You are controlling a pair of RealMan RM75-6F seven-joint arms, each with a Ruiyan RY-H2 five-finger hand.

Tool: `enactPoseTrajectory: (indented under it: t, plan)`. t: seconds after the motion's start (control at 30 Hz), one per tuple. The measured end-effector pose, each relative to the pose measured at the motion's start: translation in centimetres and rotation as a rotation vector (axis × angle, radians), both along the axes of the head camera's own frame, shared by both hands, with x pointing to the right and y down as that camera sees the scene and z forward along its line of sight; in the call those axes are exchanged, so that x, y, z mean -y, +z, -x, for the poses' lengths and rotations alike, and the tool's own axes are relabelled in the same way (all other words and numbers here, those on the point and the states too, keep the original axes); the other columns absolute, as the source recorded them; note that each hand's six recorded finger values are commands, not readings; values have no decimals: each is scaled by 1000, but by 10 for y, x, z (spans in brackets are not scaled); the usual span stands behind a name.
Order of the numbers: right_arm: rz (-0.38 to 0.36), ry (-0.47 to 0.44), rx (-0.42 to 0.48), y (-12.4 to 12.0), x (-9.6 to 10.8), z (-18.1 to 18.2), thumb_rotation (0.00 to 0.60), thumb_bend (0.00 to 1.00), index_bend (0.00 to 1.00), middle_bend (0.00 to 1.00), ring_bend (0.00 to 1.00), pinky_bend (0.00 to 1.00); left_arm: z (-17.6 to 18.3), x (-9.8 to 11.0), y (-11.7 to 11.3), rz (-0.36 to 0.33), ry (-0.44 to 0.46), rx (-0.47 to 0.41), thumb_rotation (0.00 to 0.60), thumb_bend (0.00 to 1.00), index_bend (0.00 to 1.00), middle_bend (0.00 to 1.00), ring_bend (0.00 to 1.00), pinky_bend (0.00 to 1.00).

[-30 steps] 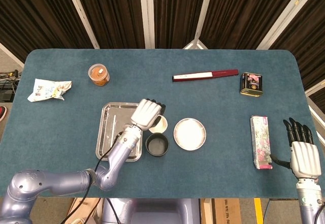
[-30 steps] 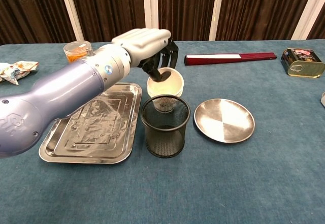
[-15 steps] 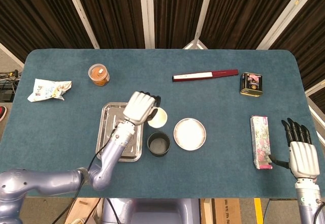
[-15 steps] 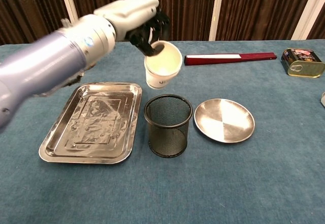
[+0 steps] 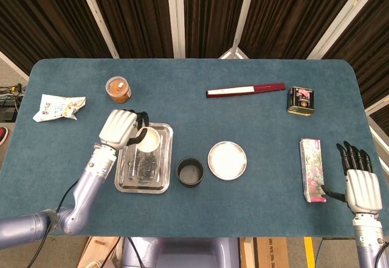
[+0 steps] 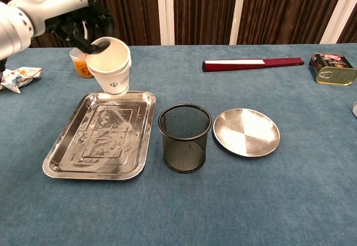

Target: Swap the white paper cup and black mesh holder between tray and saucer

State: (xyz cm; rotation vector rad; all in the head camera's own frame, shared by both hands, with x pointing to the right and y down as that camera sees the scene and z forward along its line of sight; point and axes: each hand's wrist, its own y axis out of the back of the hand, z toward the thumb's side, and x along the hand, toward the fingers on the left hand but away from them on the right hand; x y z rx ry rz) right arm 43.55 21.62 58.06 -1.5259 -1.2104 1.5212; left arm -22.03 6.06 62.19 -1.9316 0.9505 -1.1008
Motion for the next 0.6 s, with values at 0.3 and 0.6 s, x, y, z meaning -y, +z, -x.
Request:
enactPoseTrajectory:
  t: [0.3,0.6]
  plan:
    - [6,-1,-10,3,0,0,600,0,0,0,0,0,33,-7,35,107,-60,-116,600,633,578,590,529,526]
    - [11,-3,-7,4,0,1,600,0,0,0,0,0,46,-23,64,200,-36,-70,600,554,518,523,465,486]
